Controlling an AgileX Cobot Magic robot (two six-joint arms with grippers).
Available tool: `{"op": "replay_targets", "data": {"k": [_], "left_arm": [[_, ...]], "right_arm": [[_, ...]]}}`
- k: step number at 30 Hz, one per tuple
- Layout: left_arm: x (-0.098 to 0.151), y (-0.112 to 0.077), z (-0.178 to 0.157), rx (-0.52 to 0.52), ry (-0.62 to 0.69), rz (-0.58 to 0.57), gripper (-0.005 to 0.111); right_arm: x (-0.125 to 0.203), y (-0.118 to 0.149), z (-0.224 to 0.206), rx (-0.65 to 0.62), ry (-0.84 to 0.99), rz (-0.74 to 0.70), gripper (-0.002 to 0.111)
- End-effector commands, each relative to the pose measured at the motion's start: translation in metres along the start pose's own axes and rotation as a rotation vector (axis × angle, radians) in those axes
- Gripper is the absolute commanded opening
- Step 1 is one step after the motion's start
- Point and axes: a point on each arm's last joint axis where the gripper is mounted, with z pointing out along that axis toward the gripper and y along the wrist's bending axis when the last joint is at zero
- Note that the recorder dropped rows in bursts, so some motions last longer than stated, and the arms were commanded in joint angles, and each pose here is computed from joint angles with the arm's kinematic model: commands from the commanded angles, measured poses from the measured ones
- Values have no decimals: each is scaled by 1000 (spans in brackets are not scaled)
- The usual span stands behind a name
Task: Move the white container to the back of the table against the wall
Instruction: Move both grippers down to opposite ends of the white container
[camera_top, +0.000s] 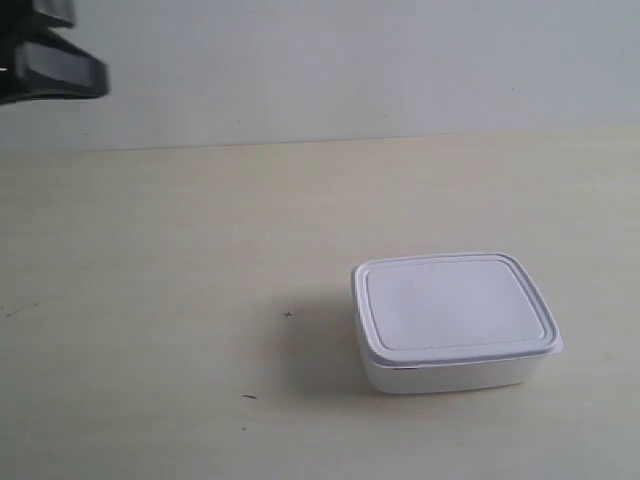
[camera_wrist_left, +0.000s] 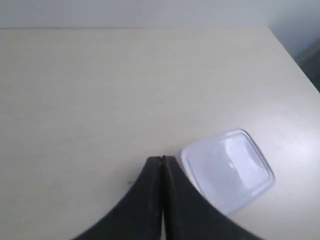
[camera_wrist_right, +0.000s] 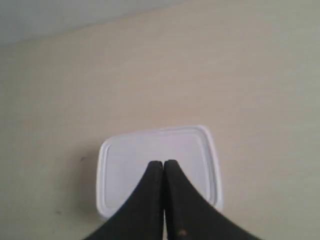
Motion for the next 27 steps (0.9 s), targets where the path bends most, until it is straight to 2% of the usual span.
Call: {"op": "replay_targets", "data": {"k": [1,3,5,9,12,17,21,27], "left_arm": [[22,-52,44,145,203,51,0],[45,-79,62,201,305,90,0],[66,-101,75,234,374,96,0],[98,-130,89,291,466,143,0],[116,-145,97,317,514,147,0],[139,-154,118,312,554,144,0],[154,-150,141,271,588,127,0],[179,-139,172,203,654,123,0]], "right_arm": [[-3,14,48,-160,290,-61,0],[4,10,69,-156,432,-83,0],[7,9,76,-156,480,-115,0],[20,1,80,-118,541,-142,0],[41,-8,87,-84,618,-158,0],[75,-18,103,-79,657,-114,0],[97,-26,119,-69,670,-66,0],[109,-33,145,-49,717,-47,0]]}}
